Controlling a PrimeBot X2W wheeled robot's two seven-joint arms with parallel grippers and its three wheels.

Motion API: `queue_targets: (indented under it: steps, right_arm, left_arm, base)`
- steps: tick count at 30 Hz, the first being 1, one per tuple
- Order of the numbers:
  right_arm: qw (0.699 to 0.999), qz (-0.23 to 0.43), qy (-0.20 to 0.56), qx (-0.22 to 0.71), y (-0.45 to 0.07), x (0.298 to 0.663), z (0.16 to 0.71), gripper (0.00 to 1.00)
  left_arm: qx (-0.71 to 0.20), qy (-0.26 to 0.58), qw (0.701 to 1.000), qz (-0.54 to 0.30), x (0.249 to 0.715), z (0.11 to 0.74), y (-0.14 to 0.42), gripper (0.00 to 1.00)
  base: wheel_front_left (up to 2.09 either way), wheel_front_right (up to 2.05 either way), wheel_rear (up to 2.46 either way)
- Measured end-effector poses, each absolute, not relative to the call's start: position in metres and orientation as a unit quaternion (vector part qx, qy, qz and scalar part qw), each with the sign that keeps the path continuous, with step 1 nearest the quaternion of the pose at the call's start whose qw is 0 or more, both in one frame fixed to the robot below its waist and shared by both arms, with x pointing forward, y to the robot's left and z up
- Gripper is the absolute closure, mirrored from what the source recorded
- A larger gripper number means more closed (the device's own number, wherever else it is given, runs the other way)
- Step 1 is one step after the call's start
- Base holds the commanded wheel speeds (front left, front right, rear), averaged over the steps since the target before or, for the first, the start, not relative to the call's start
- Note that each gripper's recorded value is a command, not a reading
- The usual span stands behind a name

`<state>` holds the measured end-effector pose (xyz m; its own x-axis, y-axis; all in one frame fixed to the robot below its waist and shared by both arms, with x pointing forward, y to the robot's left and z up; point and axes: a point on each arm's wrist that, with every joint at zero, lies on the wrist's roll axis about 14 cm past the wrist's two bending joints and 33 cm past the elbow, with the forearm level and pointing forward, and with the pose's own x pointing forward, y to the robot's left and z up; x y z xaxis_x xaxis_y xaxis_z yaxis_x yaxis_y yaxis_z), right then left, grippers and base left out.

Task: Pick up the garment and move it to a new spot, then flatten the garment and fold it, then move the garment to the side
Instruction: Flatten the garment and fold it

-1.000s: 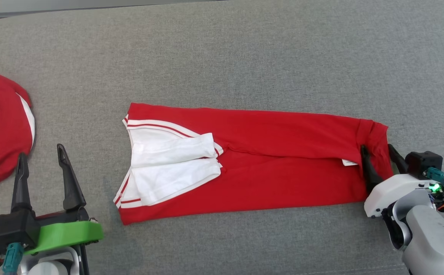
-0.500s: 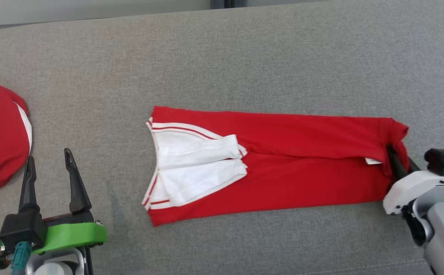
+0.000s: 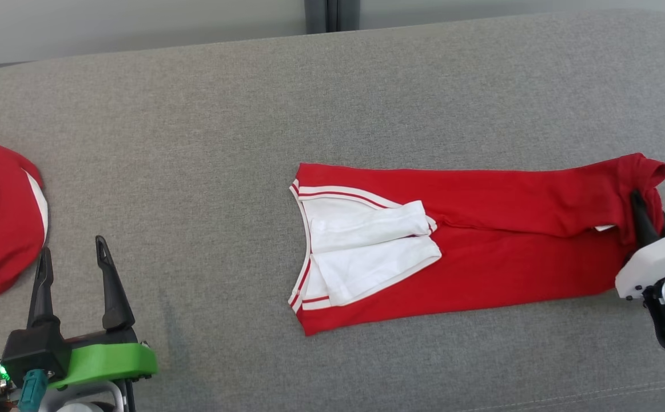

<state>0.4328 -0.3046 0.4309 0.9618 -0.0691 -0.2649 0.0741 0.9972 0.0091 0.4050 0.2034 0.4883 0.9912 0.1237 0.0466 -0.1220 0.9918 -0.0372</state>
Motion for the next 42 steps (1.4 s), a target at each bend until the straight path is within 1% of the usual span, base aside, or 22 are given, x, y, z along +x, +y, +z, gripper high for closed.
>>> queue_targets:
  steps: [5, 10, 15, 18, 24, 31, 37, 38, 39, 40, 42]
  right_arm:
    - [0.992, 0.0, 0.106, 0.067, -0.261, 0.439, 0.441, 1.0]
    - [0.988, 0.064, 0.094, 0.1, -0.203, 0.441, 0.45, 1.0]
    - [0.978, 0.134, 0.081, 0.135, -0.139, 0.442, 0.467, 1.0]
    - [0.97, 0.175, 0.087, 0.142, -0.104, 0.44, 0.469, 1.0]
    - [0.955, 0.235, 0.089, 0.159, -0.049, 0.441, 0.477, 1.0]
    - [0.942, 0.271, 0.1, 0.17, -0.011, 0.442, 0.473, 1.0]
    - [0.936, 0.286, 0.115, 0.171, 0.006, 0.442, 0.461, 1.0]
    - [0.936, 0.284, 0.116, 0.171, 0.006, 0.444, 0.459, 0.9]
    - [0.937, 0.282, 0.111, 0.173, 0.006, 0.445, 0.458, 0.04]
    - [0.937, 0.281, 0.114, 0.174, 0.006, 0.446, 0.456, 0.0]
    - [0.936, 0.281, 0.117, 0.174, 0.007, 0.447, 0.451, 0.0]
  left_arm:
    - [-0.017, -0.023, 0.997, 0.065, 0.401, 0.488, 0.206, 0.0]
    - [-0.021, -0.019, 0.997, 0.065, 0.397, 0.487, 0.205, 0.0]
    - [-0.021, -0.017, 0.997, 0.07, 0.395, 0.485, 0.208, 0.0]
    - [-0.021, -0.014, 0.997, 0.071, 0.393, 0.484, 0.209, 0.0]
    - [-0.024, -0.011, 0.997, 0.075, 0.391, 0.482, 0.211, 0.0]
    - [-0.023, -0.002, 0.996, 0.089, 0.386, 0.476, 0.22, 0.0]
    - [-0.023, 0.001, 0.995, 0.093, 0.387, 0.475, 0.222, 0.0]
    - [-0.023, 0.002, 0.995, 0.093, 0.388, 0.474, 0.222, 0.0]
    - [-0.023, 0.002, 0.995, 0.093, 0.389, 0.473, 0.222, 0.0]
    - [-0.023, 0.002, 0.995, 0.093, 0.39, 0.473, 0.222, 0.0]
    - [-0.023, 0.003, 0.996, 0.091, 0.393, 0.473, 0.221, 0.0]
  base:
    - [0.0, 0.0, 0.0]
    - [0.0, 0.0, 0.0]
    - [0.0, 0.0, 0.0]
    - [0.0, 0.0, 0.0]
    - [0.0, 0.0, 0.0]
    - [0.0, 0.0, 0.0]
    - [0.0, 0.0, 0.0]
    - [0.0, 0.0, 0.0]
    - [0.0, 0.0, 0.0]
    - [0.0, 0.0, 0.0]
    - [0.0, 0.0, 0.0]
